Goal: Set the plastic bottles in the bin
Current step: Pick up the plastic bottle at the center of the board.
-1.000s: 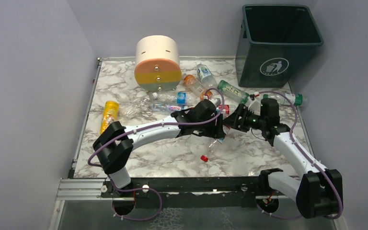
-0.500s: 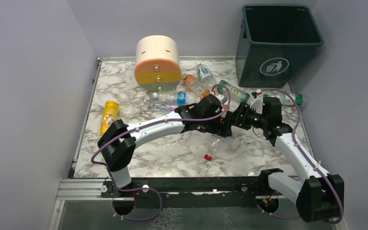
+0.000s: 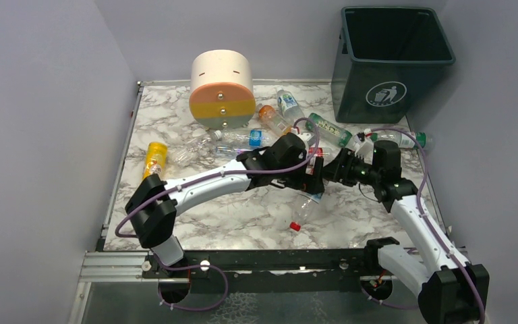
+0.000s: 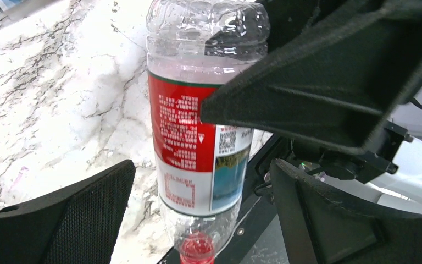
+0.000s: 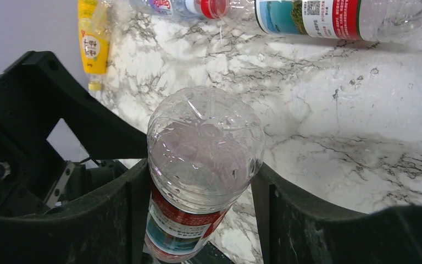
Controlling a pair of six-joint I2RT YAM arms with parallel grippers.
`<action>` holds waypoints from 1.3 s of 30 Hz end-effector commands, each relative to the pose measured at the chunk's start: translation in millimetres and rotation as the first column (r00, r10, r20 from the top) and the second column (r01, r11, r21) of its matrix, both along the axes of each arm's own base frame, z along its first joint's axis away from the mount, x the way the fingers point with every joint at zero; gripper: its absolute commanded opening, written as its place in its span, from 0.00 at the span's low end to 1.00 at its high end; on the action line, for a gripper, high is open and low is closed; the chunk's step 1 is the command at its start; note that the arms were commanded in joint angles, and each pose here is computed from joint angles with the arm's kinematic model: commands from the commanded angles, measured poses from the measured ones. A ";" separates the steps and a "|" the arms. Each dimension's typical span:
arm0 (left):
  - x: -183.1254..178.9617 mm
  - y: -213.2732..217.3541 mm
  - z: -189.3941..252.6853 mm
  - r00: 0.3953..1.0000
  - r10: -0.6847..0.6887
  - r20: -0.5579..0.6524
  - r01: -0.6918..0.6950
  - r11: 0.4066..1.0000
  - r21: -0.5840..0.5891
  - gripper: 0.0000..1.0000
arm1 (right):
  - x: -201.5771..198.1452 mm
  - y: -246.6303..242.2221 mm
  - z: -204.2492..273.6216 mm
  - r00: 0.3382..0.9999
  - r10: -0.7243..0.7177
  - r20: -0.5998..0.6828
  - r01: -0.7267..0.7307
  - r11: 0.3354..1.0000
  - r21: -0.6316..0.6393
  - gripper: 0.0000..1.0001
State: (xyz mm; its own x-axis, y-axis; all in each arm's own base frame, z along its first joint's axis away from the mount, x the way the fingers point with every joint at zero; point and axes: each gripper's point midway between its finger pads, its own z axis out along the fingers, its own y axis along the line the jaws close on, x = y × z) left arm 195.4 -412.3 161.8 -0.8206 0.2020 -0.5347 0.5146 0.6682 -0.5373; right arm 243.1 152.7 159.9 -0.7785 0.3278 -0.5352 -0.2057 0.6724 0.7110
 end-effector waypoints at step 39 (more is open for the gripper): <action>-13.1 77.5 101.7 0.961 0.124 0.247 -0.090 0.985 -0.145 0.99 | 14.2 -9.5 50.3 0.997 -0.041 0.069 0.046 0.997 -0.069 0.53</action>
